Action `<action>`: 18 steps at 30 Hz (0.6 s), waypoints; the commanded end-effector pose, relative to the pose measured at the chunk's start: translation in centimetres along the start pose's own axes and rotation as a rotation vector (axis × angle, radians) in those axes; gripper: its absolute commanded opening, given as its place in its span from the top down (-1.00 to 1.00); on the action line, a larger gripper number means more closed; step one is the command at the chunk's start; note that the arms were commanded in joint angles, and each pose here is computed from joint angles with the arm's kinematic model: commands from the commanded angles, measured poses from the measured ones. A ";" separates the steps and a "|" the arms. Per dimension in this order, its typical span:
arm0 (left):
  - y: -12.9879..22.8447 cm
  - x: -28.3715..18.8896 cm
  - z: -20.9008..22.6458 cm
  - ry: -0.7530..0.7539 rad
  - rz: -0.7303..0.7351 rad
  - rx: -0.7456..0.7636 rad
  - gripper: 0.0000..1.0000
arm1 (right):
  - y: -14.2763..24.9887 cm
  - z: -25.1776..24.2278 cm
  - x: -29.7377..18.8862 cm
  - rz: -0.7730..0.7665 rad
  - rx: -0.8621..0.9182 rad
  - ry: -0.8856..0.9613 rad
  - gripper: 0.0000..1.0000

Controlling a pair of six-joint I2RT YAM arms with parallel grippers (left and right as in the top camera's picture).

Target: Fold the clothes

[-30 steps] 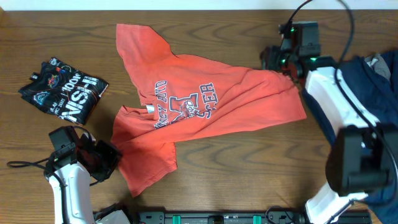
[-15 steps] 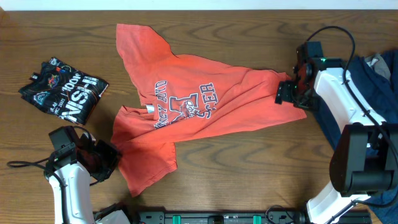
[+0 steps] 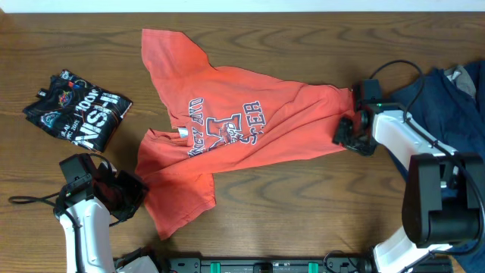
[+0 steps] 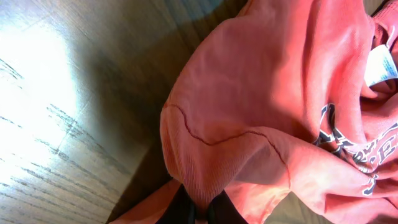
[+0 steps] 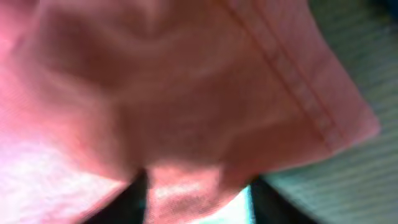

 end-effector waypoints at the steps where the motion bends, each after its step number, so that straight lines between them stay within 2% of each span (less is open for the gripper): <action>1: -0.4 -0.2 0.0 -0.003 -0.012 0.015 0.88 | 1.9 -1.1 1.6 0.064 0.046 0.027 0.51; 3: -0.4 -0.2 0.0 -0.003 -0.012 0.016 0.88 | 1.8 -1.1 1.6 0.059 0.047 0.026 0.62; 5: -0.4 -0.2 0.0 -0.003 -0.012 0.016 0.88 | 1.7 -1.0 1.6 0.056 0.047 0.023 0.62; 18: -0.4 -0.2 0.0 -0.003 -0.013 0.016 0.88 | 1.1 -0.2 1.6 0.028 0.043 -0.008 0.38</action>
Point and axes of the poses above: each gripper's point midway between its finger pads, its own x axis out along the fingers, its own z axis along the line the jaws close on, y = z × x, the point moved 1 cm from there along -x, back along the fingers, and after that the axes turned 15 degrees about x, right-handed, at the moved point
